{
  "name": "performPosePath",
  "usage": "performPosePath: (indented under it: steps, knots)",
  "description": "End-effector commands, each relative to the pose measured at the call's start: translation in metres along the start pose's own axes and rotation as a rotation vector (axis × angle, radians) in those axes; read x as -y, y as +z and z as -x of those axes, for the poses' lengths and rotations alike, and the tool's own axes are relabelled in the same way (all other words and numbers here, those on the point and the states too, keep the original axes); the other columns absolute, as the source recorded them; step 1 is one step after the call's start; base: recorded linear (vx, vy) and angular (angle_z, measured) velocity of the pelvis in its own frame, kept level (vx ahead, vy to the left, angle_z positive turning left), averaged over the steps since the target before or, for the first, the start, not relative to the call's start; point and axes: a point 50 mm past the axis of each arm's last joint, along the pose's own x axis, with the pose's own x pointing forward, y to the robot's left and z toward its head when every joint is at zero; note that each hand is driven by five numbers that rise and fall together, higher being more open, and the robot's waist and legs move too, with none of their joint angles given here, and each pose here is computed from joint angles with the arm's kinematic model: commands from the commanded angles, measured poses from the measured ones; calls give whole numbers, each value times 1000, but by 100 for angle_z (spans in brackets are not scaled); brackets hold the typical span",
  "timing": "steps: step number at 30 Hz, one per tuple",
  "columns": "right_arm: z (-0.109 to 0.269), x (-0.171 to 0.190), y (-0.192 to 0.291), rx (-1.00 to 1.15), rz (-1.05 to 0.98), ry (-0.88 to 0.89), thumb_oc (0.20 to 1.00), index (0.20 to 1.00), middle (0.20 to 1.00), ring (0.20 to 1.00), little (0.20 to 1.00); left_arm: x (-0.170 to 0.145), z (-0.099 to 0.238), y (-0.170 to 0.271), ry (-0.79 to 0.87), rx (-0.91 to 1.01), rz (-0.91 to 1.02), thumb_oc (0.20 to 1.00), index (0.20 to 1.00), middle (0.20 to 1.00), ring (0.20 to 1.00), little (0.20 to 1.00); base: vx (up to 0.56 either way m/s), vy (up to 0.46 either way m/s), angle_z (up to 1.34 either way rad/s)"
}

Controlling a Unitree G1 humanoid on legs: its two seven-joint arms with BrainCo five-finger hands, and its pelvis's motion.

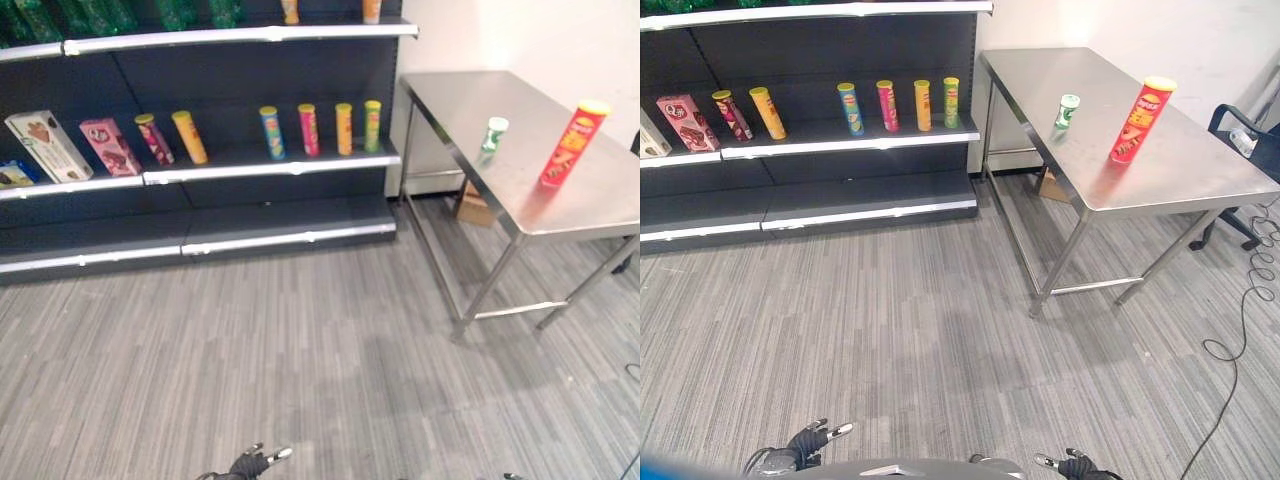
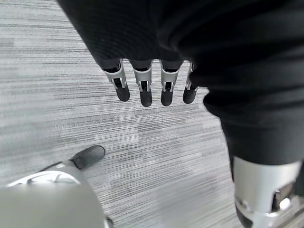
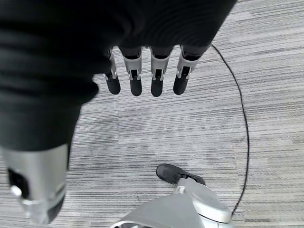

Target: Put the goods on the table back onto the shelves and tidy them up.

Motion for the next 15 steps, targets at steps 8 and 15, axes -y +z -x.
performPosePath:
  steps: [8,15]
  knots:
    - [-2,12,3,-30,62,-35,1000,1000,1000,1000,1000,-7,-5,17,12,8,-146,1000,1000,1000,1000,1000,-4,0,-1]
    - [-3,12,12,-1,87,-31,1000,1000,1000,1000,1000,-7,-5,16,11,1,-171,1000,1000,1000,1000,1000,-7,-14,0]
